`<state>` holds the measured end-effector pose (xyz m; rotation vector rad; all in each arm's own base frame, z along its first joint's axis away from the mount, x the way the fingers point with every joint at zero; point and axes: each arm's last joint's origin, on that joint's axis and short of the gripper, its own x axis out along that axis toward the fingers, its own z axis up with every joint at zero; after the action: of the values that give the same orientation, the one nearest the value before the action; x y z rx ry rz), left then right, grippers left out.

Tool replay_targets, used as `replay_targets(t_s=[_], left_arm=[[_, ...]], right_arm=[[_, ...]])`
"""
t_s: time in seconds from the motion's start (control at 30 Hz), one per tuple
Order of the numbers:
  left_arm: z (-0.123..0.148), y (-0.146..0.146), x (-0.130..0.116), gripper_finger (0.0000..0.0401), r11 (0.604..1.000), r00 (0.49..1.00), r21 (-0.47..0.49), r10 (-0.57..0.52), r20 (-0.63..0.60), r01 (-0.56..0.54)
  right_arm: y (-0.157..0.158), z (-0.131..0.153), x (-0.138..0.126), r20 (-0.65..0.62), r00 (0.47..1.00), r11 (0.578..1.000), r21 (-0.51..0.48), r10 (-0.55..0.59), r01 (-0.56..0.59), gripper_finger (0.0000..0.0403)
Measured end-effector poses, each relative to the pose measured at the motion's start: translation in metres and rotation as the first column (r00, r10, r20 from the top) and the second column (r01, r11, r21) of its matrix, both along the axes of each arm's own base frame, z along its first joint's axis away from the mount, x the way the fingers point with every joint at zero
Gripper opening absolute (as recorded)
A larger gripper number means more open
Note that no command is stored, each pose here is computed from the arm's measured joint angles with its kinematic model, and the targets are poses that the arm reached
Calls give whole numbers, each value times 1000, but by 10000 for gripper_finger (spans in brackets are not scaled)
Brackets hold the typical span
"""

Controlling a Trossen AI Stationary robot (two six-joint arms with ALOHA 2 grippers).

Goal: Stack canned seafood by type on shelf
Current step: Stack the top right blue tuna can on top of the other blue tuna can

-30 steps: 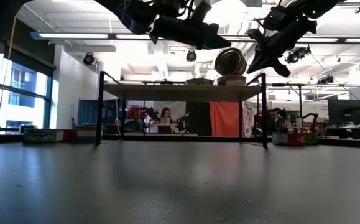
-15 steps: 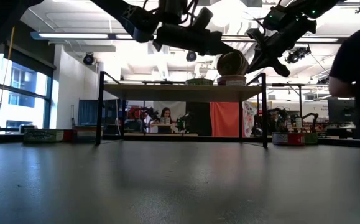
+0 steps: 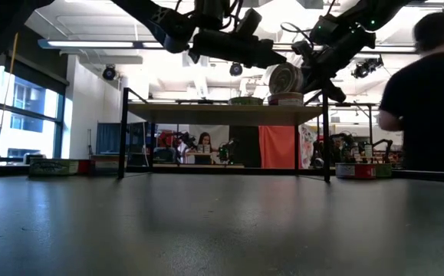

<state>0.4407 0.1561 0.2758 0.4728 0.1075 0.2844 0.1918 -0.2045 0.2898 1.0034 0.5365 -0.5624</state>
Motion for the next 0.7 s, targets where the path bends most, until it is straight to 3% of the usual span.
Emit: replay_targets(t_s=[0.33,0.7], left_arm=[[0,1,0,0,1000,1000,1,3,2,-3],[0,1,0,0,1000,1000,1,5,2,-5]], right_arm=[[3,7,-3,32,999,1000,-3,8,-8,0],[2,12,-33,34,999,998,36,41,-42,0]])
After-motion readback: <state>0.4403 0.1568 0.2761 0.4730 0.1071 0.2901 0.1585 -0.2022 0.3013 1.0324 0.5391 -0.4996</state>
